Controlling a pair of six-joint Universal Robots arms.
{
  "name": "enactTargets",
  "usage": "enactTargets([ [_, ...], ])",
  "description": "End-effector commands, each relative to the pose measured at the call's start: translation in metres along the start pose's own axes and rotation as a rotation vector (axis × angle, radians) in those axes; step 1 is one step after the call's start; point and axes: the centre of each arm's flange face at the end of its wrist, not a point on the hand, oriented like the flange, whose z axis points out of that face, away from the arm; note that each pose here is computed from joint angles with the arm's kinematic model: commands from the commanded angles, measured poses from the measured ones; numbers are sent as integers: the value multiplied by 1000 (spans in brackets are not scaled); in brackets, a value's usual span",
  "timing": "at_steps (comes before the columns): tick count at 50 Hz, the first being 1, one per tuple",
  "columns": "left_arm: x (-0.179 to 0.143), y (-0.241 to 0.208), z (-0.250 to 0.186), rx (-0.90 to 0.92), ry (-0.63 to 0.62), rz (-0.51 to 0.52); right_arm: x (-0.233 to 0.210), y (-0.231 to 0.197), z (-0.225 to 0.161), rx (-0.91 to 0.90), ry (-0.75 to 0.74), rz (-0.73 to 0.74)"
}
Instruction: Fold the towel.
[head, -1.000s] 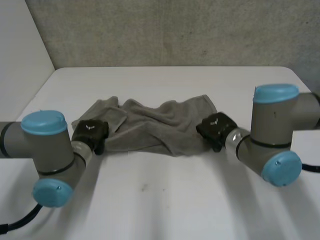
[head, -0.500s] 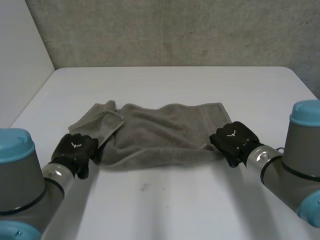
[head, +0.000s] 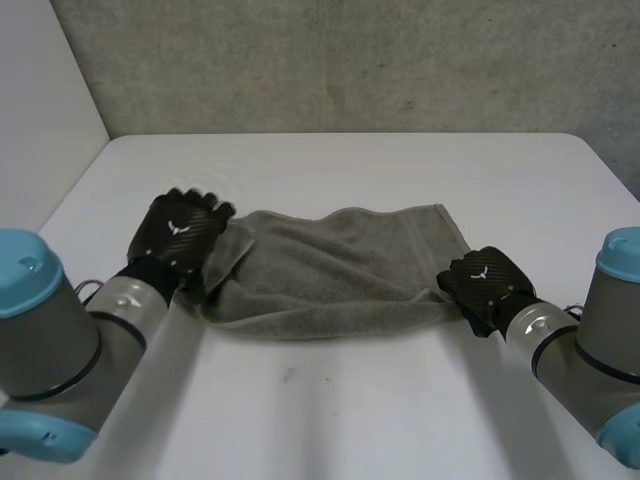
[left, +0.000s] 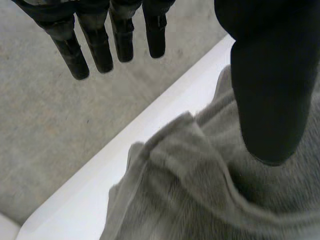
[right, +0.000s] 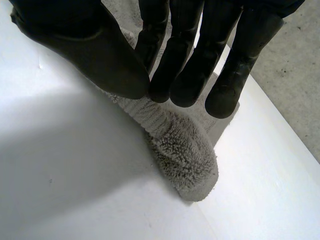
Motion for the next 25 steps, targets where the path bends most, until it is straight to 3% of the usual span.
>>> enactTargets([
  [1, 8, -12, 31, 56, 20, -60, -3, 5, 2, -10, -10, -6],
  [5, 17, -8, 64, 53, 41, -146, -4, 7, 2, -16, -12, -17],
  [15, 33, 23, 105, -59, 41, -147, -7, 11, 3, -30, -24, -14],
  [24, 22, 46, 126, -145, -98, -31, -8, 12, 3, -33, -27, -28],
  [25, 11, 50, 128, -170, -170, 4, -8, 13, 4, -34, -28, -33],
])
